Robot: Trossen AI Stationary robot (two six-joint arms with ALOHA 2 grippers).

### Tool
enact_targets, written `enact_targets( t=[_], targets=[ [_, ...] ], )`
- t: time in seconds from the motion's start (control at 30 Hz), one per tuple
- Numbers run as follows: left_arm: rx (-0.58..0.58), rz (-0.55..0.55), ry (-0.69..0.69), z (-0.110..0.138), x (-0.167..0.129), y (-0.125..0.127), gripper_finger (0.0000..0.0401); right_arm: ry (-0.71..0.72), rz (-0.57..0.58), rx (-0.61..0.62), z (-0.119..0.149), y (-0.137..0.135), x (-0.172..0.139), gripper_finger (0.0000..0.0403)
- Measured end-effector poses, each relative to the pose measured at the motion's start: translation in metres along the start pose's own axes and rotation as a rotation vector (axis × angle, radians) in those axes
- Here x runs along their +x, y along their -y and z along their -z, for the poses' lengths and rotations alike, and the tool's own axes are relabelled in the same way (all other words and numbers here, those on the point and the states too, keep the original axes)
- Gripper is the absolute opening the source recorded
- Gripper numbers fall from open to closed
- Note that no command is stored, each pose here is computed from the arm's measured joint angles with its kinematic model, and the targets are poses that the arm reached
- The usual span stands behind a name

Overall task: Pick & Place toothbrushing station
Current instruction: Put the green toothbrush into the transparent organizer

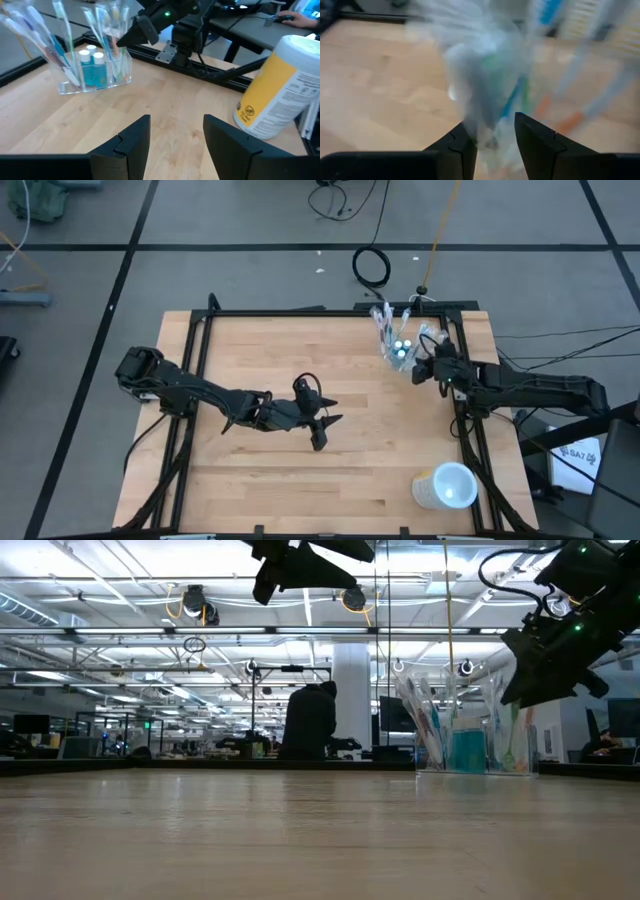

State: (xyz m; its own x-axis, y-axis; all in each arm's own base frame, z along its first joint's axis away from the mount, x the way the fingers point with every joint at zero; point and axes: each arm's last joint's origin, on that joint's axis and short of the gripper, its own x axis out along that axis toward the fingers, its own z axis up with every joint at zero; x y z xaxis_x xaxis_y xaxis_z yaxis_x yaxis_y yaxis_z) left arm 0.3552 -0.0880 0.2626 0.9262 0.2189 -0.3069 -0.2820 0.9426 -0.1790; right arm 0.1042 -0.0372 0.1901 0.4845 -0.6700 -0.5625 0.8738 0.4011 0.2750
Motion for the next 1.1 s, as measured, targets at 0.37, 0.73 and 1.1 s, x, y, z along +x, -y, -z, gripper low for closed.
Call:
enact_targets(
  t=[0.37,0.73,1.1],
  targets=[
    [0.001,0.046,-0.018,0.001,0.0,0.001,0.0186,-0.124,0.078,0.051,0.0,0.008,-0.01,0.0118],
    [-0.002,0.046,-0.017,0.0,0.0,0.001,0.0186,-0.13,0.068,0.031,0.0,0.003,-0.005,0.0118],
    [-0.006,0.036,-0.015,-0.001,0.002,-0.002,0.0186,-0.163,0.035,-0.048,0.002,-0.007,0.006,0.0118]
  ],
)
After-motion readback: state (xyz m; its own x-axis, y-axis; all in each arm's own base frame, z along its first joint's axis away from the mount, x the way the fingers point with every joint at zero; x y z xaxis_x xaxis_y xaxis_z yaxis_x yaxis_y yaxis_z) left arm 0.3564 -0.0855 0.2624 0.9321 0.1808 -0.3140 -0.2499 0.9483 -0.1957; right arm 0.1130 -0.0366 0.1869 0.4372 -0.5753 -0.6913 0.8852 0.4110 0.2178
